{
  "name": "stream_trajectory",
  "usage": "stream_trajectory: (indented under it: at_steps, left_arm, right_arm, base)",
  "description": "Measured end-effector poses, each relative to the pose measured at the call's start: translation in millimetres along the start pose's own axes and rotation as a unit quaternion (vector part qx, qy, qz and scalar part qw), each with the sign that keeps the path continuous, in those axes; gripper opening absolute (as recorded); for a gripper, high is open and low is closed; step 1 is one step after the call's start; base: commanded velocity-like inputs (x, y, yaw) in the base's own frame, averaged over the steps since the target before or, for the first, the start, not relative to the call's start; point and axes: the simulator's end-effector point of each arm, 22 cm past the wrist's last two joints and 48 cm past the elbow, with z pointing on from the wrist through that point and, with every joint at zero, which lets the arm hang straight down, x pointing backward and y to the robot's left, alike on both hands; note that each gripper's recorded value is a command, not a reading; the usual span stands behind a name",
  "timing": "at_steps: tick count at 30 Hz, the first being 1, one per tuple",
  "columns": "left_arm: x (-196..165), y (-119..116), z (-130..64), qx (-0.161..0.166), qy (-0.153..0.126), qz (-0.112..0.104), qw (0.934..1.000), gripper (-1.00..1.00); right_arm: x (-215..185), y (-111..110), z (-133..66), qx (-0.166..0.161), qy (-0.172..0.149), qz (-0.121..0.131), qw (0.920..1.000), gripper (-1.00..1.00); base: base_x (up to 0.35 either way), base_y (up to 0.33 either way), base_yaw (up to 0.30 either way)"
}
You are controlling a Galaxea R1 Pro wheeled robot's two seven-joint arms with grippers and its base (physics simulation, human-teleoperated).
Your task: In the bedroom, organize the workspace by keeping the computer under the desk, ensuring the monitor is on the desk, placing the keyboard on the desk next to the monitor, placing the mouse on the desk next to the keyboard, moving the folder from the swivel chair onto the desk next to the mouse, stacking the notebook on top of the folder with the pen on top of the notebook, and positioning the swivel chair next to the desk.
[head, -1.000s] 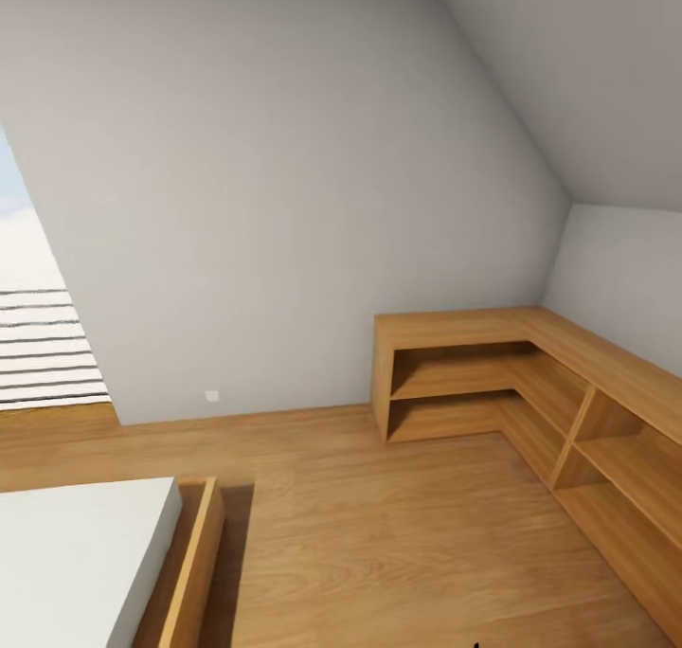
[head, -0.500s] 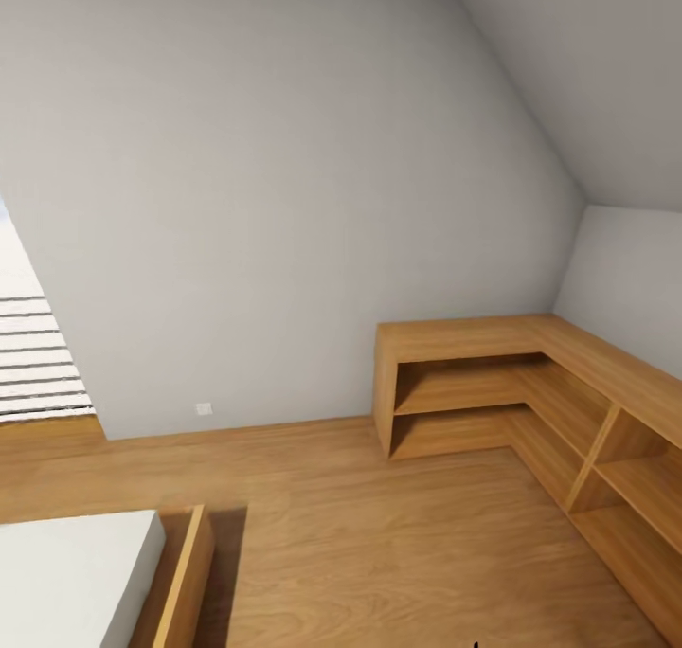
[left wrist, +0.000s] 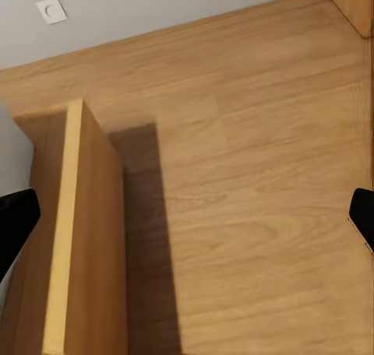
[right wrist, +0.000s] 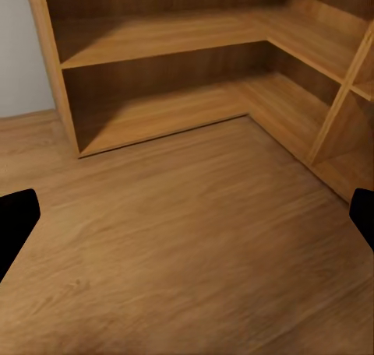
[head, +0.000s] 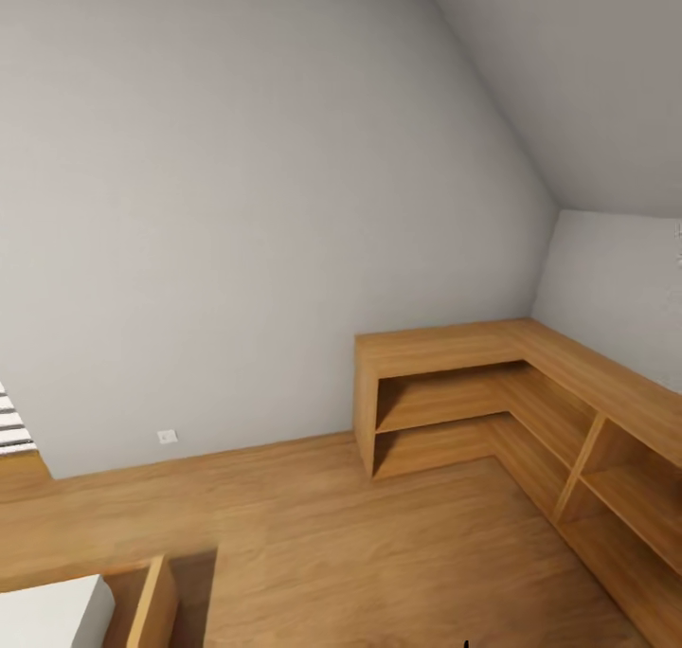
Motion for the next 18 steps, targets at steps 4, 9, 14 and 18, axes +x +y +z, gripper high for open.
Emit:
stream_trajectory:
  at_steps: [4, 9, 14, 18]
  left_arm:
    - [-1.3, 0.1, 0.4, 0.000, -0.002, 0.000, 1.0000, 1.00]
    - [-3.0, 0.3, 1.2, -0.001, -0.004, -0.001, 1.0000, 1.00]
    - [-4.9, 0.4, 1.8, -0.001, -0.007, -0.002, 1.0000, 1.00]
    - [-6.8, 0.4, 2.2, -0.001, -0.010, -0.002, 0.9999, 1.00]
  right_arm:
    - [-1.6, 0.6, 0.7, -0.003, -0.002, 0.000, 1.0000, 1.00]
    - [-3.4, 1.3, 1.5, -0.005, -0.004, 0.000, 1.0000, 1.00]
    - [-5.6, 1.1, 2.4, -0.005, -0.007, 0.001, 1.0000, 1.00]
    - [-7.2, 0.5, 3.1, -0.005, -0.009, 0.001, 0.9999, 1.00]
  base:
    - [0.302, 0.000, -0.205]
    - [0.125, 0.000, -0.208]
    - [0.036, 0.000, -0.209]
    - [0.013, 0.000, -0.209]
